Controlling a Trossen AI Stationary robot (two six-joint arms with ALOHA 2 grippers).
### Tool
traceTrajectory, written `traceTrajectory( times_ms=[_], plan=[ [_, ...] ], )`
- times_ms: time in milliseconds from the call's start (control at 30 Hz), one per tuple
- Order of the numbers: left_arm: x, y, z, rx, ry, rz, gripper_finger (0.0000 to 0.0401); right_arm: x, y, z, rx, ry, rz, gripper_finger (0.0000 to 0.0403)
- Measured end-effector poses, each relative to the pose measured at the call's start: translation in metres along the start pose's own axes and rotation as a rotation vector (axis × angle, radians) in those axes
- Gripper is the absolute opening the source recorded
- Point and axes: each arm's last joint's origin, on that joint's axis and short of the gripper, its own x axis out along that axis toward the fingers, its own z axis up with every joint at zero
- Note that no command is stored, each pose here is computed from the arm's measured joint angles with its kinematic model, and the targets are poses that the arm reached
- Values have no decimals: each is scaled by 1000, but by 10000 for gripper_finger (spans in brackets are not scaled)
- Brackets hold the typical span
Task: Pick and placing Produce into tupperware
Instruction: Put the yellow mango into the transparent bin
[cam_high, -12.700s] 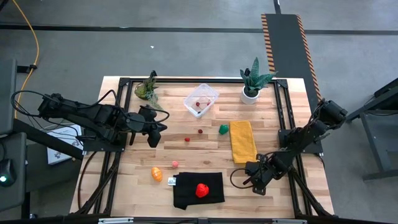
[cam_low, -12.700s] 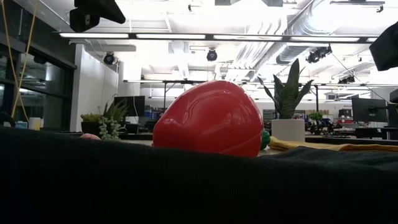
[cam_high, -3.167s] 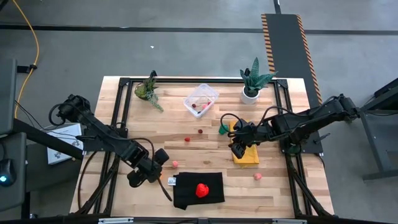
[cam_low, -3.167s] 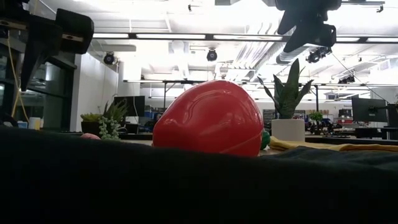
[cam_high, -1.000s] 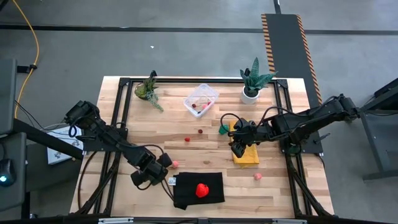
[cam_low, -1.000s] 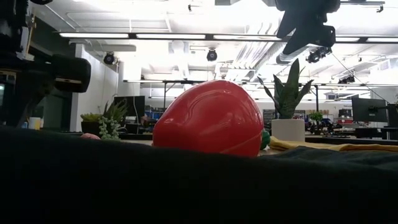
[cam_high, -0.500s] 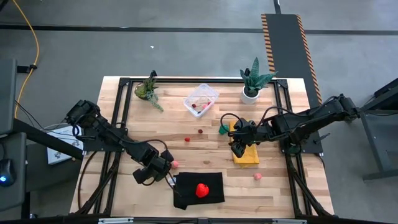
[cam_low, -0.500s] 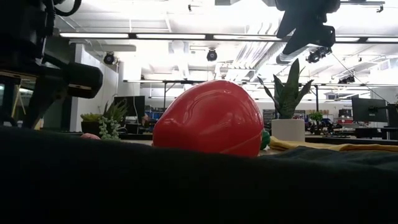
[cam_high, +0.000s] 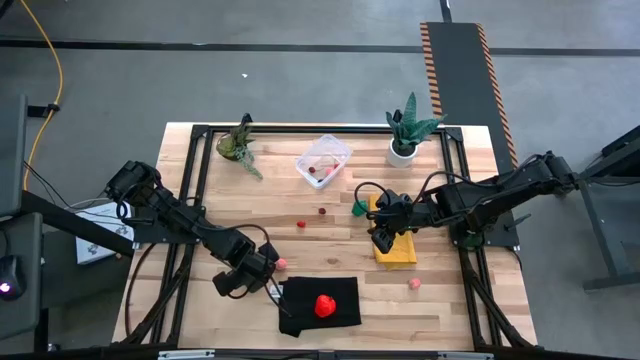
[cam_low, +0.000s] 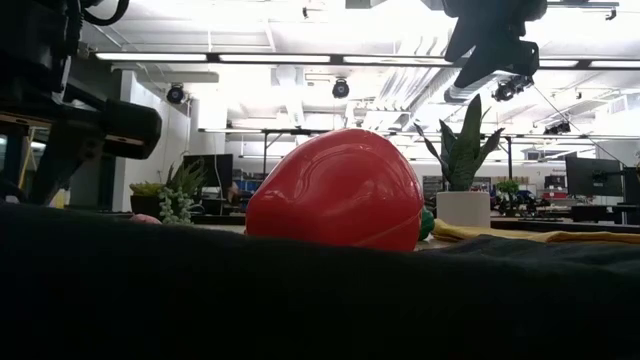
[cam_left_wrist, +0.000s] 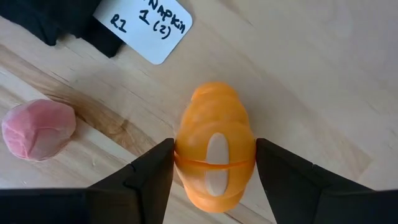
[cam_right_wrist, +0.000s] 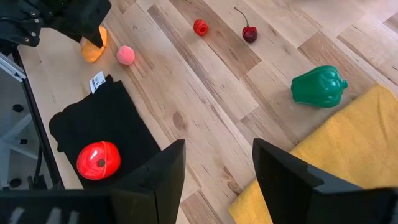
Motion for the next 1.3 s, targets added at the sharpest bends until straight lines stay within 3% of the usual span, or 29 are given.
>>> traceTrajectory(
  times_ms=[333,1300],
  plan=[
    [0,1,2,-17,-23,10,238,0,0,0,0,-8,-7,177],
    [8,2,3,-32,-11,0,208,0,-1,0,-4,-9,-15,177]
  ],
)
